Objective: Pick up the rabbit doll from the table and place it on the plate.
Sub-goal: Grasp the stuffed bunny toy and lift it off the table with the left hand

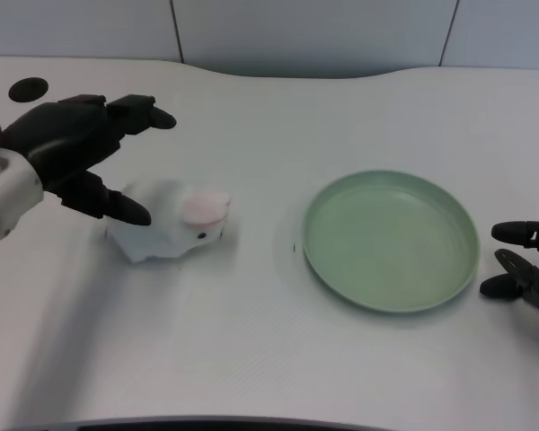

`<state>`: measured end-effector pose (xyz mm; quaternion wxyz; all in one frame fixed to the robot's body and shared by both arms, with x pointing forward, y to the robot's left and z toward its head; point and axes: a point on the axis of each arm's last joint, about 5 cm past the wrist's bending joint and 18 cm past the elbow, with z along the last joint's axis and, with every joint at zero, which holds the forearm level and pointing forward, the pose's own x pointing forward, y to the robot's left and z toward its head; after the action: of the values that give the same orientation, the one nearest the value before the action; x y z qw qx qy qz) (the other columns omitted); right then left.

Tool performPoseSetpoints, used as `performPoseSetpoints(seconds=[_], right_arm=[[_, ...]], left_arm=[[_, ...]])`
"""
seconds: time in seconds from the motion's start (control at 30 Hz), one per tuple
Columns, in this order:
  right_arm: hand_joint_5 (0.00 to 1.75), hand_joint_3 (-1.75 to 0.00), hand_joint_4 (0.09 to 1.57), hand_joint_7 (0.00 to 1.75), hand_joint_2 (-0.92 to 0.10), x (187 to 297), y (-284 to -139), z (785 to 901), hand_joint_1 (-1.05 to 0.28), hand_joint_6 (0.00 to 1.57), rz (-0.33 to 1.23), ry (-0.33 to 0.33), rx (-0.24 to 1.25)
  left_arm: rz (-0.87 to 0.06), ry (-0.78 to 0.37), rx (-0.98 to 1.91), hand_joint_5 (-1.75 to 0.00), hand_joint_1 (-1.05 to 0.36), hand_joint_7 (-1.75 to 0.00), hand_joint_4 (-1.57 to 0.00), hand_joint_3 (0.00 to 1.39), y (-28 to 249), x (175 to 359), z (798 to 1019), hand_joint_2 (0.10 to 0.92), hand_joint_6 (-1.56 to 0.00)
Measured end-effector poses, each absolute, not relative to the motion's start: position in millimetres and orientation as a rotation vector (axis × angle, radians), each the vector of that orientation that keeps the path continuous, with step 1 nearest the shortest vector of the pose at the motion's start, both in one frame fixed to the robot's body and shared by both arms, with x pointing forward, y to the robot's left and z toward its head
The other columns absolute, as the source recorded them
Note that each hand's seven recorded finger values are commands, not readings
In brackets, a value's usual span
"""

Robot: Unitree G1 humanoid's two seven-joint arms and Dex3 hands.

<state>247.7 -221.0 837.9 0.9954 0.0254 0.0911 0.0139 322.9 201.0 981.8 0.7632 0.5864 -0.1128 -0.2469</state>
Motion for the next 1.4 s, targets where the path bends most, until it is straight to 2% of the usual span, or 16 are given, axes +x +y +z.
performPoseSetpoints(seconds=[0.13, 0.33, 0.67, 1.03, 1.2, 1.33, 1.4], right_arm=[[0.94, 0.0, 0.81, 0.9, -0.87, 247.3, -220.8, 837.8, -0.92, 0.55, 0.027, 0.181, 0.049], [0.93, 0.0, 0.81, 0.91, -0.88, 245.0, -221.7, 837.2, -0.91, 0.55, 0.018, 0.177, 0.044], [0.93, 0.0, 0.82, 0.92, -0.87, 240.5, -222.8, 836.2, -0.88, 0.53, 0.019, 0.167, 0.043], [0.91, -0.01, 0.8, 0.91, -0.89, 235.9, -223.7, 835.5, -0.89, 0.53, 0.022, 0.156, 0.04], [0.92, 0.0, 0.78, 0.93, -0.89, 234.1, -224.4, 835.5, -0.88, 0.52, 0.017, 0.151, 0.034], [0.93, 0.0, 0.79, 0.93, -0.89, 231.9, -225.0, 834.2, -0.88, 0.52, 0.015, 0.154, 0.034], [0.94, 0.0, 0.81, 0.94, -0.89, 231.1, -225.3, 834.5, -0.88, 0.53, 0.014, 0.15, 0.033]], left_arm=[[-0.624, -0.161, 1.322, -0.17, -0.92, -0.14, 0.0, 0.02, 184, 332.8, 979, 0.921, 0.0], [-0.703, -0.041, 1.369, -0.04, -0.94, -0.04, 0.0, 0.02, 164, 342.2, 971, 0.92, 0.0], [-0.721, 0.097, 1.541, 0.0, -1.0, 0.0, 0.0, 0.09, 137, 349.1, 956, 0.921, 0.0], [-0.632, 0.052, 1.815, 0.0, -1.03, 0.0, 0.0, 0.04, 130, 345.4, 938, 0.921, 0.0], [-0.622, 0.052, 1.836, -0.01, -0.95, 0.0, -0.01, 0.01, 129, 344.5, 935, 0.874, 0.0], [-0.597, -0.018, 1.835, -0.06, -0.9, -0.02, -0.12, 0.0, 129, 343.8, 934, 0.848, -0.04], [-0.587, -0.049, 1.824, -0.1, -0.85, -0.05, -0.2, 0.0, 128, 343.3, 933, 0.828, -0.13]])
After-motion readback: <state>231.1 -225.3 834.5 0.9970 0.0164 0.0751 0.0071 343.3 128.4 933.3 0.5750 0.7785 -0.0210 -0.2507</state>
